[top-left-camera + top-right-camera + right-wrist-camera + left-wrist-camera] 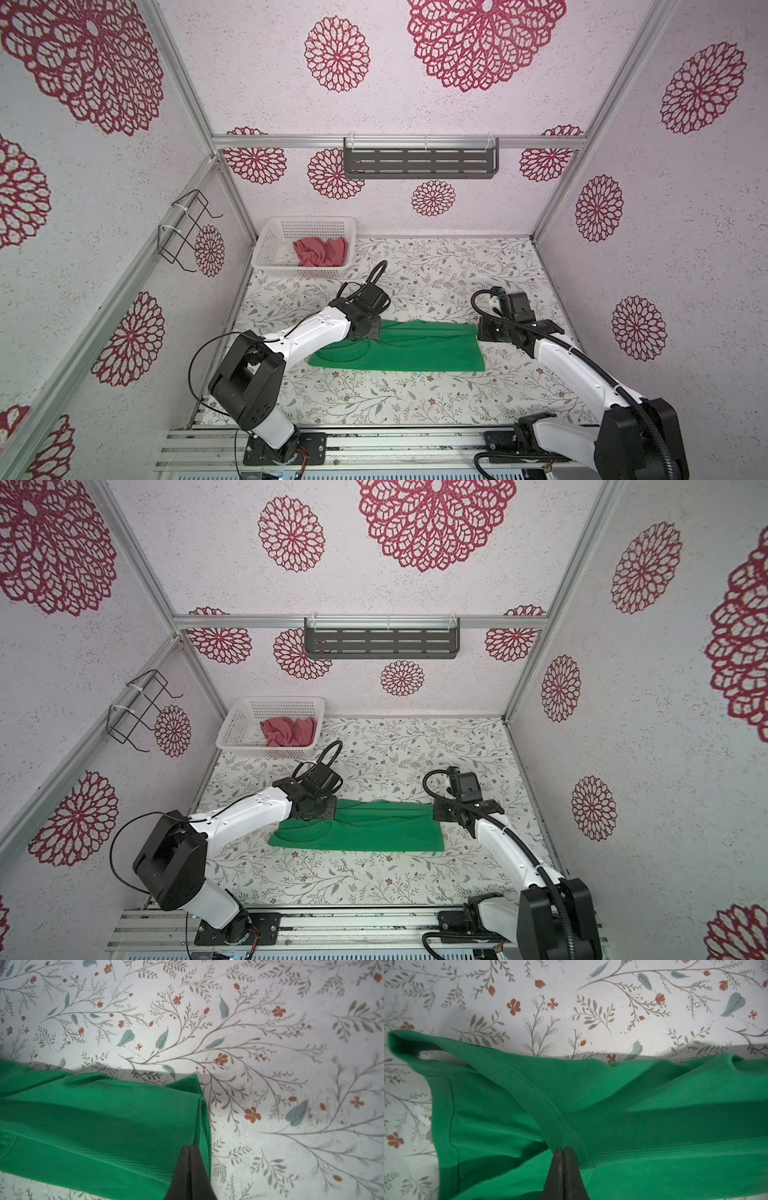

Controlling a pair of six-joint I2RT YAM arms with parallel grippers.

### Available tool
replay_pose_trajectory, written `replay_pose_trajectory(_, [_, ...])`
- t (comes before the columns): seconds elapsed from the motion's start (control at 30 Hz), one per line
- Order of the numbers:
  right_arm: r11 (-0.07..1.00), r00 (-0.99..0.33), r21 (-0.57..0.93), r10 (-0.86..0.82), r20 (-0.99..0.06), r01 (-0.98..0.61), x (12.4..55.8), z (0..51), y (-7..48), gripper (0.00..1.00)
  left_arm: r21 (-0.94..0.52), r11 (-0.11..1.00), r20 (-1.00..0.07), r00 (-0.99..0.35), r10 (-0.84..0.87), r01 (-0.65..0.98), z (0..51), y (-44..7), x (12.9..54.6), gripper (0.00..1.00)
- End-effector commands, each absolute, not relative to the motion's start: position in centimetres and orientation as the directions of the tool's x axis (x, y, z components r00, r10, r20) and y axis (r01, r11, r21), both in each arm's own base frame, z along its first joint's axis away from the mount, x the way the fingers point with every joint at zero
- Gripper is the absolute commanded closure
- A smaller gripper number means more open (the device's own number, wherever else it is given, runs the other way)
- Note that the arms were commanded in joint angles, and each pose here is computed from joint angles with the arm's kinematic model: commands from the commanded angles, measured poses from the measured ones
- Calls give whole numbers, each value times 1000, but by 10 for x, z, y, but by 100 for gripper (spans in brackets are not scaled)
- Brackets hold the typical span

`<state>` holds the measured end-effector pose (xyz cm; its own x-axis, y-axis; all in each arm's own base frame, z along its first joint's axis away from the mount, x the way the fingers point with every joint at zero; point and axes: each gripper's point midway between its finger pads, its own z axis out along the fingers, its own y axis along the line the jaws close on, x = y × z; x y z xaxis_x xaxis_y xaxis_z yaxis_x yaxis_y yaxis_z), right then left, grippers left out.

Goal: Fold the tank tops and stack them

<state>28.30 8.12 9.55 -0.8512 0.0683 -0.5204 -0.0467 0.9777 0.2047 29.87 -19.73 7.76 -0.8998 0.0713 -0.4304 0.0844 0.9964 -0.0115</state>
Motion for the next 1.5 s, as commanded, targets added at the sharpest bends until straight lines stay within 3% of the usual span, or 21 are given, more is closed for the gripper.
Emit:
replay_pose_trajectory(0.0, [981, -869, 193, 124, -479, 34, 263, 88, 71, 100, -31, 999, -501, -865, -35, -23, 90, -192, 293, 100])
replay_pose_trajectory(0.3, [971, -894, 218, 184, -408, 100, 235, 61, 68, 100, -38, 993, -468, -876, -115, -110, 65, -178, 260, 100])
replay_pose_trajectory(0.47, [977, -910, 128, 206, -361, 170, 232, 53, 53, 100, 22, 996, -464, -883, -66, -86, 70, -173, 261, 98])
replay_pose_trajectory(0.5, [977, -910, 116, 207, -359, 177, 232, 56, 51, 100, 42, 996, -463, -885, -47, -75, 75, -171, 261, 86])
replay_pose_trajectory(0.57, [978, -906, 104, 208, -368, 183, 234, 64, 48, 87, 55, 997, -464, -886, -14, -44, 87, -171, 261, 62])
replay_pose_trajectory(0.63, [979, -898, 81, 204, -389, 187, 238, 78, 43, 72, 51, 999, -471, -882, 10, -16, 104, -172, 260, 50])
replay_pose_trajectory(0.7, [981, -890, 59, 195, -412, 187, 242, 90, 38, 66, 32, 999, -479, -877, 22, 7, 117, -175, 261, 46])
replay_pose_trajectory(0.93, [972, -865, 197, 204, -459, 125, 270, 111, 81, 66, -152, 987, -484, -875, -30, 51, 125, -228, 296, 50])
replay_pose_trajectory(1.07, [956, -876, 290, 180, -448, 48, 282, 100, 132, 67, -185, 982, -430, -902, -50, 34, 90, -248, 307, 53])
replay_pose_trajectory(1.23, [952, -883, 306, 163, -440, 24, 302, 79, 156, 69, -145, 989, -343, -936, -75, -27, 43, -230, 300, 55])
replay_pose_trajectory(1.47, [980, -898, 136, 190, -397, 148, 308, 26, 115, 73, -100, 983, -240, -955, -174, -154, -10, -182, 276, 57])
